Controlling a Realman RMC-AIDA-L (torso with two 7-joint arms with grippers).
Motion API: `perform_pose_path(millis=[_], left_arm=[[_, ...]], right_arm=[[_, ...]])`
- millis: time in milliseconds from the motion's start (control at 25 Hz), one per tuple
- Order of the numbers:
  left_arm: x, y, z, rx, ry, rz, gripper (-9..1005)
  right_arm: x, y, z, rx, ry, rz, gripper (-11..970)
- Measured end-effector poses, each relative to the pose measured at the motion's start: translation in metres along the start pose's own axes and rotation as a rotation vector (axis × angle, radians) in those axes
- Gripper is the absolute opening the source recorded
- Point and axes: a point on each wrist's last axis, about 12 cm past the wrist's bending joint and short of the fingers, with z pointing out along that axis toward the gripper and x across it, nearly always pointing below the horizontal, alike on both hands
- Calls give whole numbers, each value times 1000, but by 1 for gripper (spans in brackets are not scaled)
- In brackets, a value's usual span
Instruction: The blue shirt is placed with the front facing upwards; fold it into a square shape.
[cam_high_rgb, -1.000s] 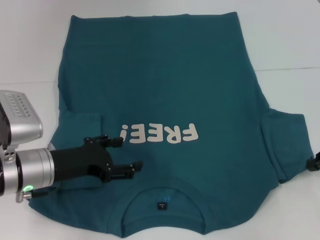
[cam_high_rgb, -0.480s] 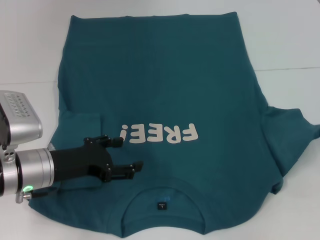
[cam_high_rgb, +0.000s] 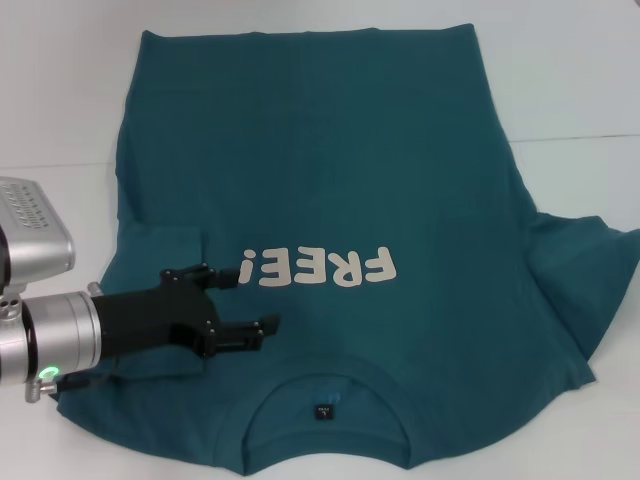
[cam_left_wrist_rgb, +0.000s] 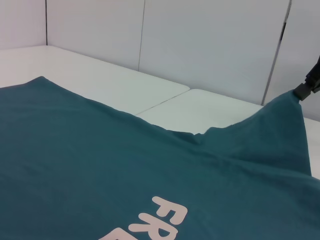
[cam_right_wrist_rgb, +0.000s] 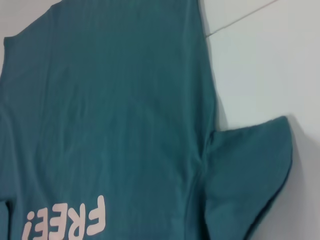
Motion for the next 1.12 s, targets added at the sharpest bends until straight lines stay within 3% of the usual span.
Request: perform_pose_path(millis=[120,280,680,920,1120], left_arm=[[0,0,0,0,0,0,888],[0,0,0,0,-2,0,888],[0,-1,-2,4,-11,-3,887],[3,-1,-7,-3,-20,-21,887],[4,0,-9,-9,-23,-26,887]], right_arm=[[-1,3,0,-3,5,-17,5],[-8,18,6,-22,16,-66,5],[-32,97,34,-6,133,-296,5],[-29,149,61,-8,223,-440,5],[-19,179,88,30,317,-531,11]])
